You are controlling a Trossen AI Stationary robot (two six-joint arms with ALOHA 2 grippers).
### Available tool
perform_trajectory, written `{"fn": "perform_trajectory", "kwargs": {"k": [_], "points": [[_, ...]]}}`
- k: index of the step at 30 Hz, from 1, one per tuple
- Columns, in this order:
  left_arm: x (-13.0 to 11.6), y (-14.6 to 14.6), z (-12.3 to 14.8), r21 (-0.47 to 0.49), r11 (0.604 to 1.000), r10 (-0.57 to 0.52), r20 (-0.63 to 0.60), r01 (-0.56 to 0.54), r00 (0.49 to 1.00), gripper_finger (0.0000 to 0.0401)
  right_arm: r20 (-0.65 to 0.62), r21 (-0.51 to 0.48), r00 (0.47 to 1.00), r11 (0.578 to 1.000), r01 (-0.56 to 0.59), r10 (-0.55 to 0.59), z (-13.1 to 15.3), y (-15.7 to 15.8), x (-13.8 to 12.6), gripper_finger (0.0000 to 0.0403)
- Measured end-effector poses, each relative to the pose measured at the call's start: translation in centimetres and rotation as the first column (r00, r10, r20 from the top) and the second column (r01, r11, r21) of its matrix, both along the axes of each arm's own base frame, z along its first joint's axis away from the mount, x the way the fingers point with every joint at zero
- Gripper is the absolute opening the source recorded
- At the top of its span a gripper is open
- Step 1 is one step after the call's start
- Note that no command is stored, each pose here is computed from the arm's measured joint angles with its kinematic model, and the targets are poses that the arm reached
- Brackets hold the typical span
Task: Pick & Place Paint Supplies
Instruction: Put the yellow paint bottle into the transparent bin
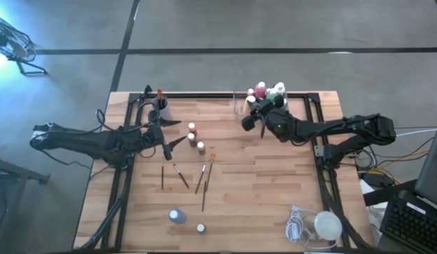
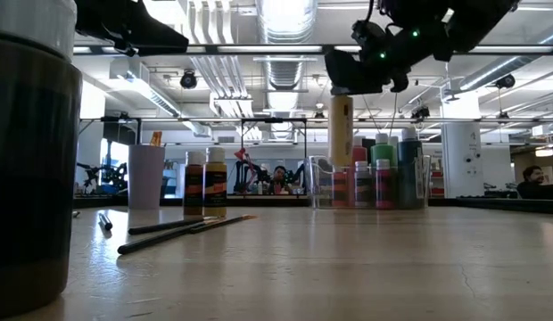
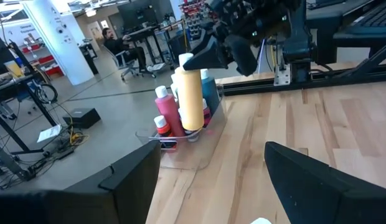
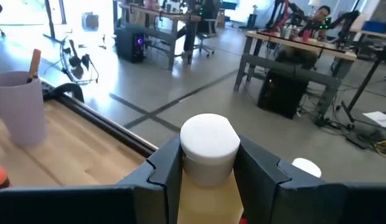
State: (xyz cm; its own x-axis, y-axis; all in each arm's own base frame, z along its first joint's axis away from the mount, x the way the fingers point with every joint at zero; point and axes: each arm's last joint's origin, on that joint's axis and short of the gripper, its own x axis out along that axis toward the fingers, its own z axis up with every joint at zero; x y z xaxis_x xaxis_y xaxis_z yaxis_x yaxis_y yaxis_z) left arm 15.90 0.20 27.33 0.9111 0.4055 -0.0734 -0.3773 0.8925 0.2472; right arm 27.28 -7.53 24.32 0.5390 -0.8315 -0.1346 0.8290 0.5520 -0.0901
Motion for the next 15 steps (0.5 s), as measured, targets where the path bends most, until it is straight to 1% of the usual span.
{"fn": "perform_trajectory", "kwargs": {"k": [4, 15], "points": [[0.0, 0.0, 0.0, 0.0, 1.0, 0.0, 0.0, 0.0, 1.0, 0.0291, -0.018, 0.024, 1.0, 1.0, 0.017, -0.017, -1.1, -0.3, -0.5, 0.011], [0.0, 0.0, 0.0, -0.001, 1.0, 0.0, 0.0, 0.0, 1.0, 0.0291, -0.029, 0.052, 0.998, 0.997, 0.065, -0.063, -2.3, -1.3, -1.4, 0.011]]}}
